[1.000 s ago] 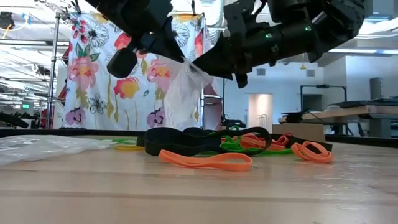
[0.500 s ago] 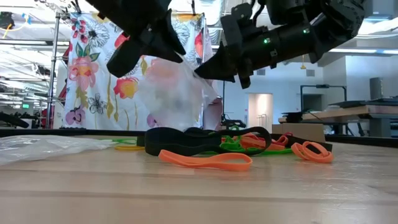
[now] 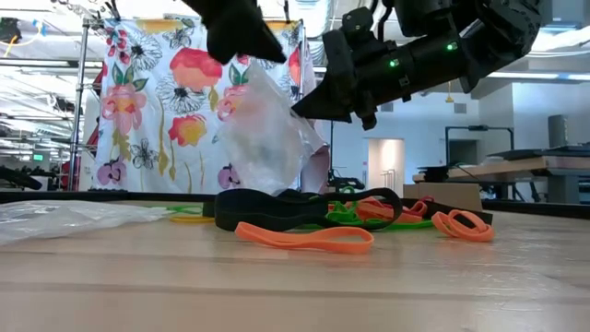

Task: Sort rubber bands
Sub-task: Open the transparent zip bag

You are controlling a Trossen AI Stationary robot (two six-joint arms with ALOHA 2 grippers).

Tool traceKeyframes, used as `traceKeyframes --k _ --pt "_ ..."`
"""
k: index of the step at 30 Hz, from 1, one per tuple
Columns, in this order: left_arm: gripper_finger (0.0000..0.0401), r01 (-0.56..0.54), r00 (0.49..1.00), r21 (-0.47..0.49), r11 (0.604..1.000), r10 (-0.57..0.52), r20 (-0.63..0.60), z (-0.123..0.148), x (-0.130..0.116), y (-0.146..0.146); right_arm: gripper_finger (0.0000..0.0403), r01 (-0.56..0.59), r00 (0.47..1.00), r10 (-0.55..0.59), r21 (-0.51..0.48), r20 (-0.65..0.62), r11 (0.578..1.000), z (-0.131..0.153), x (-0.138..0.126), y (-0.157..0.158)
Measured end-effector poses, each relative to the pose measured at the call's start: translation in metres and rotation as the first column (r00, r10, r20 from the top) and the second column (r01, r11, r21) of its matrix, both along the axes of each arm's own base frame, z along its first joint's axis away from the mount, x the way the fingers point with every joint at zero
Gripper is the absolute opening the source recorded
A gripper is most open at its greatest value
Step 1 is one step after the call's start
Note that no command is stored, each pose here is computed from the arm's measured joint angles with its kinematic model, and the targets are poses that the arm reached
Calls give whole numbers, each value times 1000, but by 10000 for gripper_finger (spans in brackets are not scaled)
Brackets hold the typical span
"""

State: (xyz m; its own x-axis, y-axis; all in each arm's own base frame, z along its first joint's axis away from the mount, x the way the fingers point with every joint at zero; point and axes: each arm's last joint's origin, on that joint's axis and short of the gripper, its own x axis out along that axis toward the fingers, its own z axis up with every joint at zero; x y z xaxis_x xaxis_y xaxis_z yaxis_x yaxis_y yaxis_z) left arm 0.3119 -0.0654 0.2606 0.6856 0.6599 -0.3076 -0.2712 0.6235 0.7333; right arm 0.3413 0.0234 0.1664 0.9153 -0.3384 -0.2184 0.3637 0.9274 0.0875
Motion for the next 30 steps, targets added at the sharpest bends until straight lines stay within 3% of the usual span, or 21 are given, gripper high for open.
traceKeyframes --k 9,20,26,30 --pt "148 -124 992 8 992 124 -24 -8 -6 8 0 24 1000 -24 -12 -17 1000 -1 -1 -1" --pt "148 -114 992 -102 988 119 50 -6 -2 12 0 33 999 -33 -37 -14 999 3 2 3" --pt "148 -85 995 25 996 86 -43 -5 -2 12 0 26 999 -27 -46 -25 999 2 2 4" --pt "148 32 989 159 987 -9 -145 -1 1 5 0 12 999 -15 -66 -43 998 1 1 5"
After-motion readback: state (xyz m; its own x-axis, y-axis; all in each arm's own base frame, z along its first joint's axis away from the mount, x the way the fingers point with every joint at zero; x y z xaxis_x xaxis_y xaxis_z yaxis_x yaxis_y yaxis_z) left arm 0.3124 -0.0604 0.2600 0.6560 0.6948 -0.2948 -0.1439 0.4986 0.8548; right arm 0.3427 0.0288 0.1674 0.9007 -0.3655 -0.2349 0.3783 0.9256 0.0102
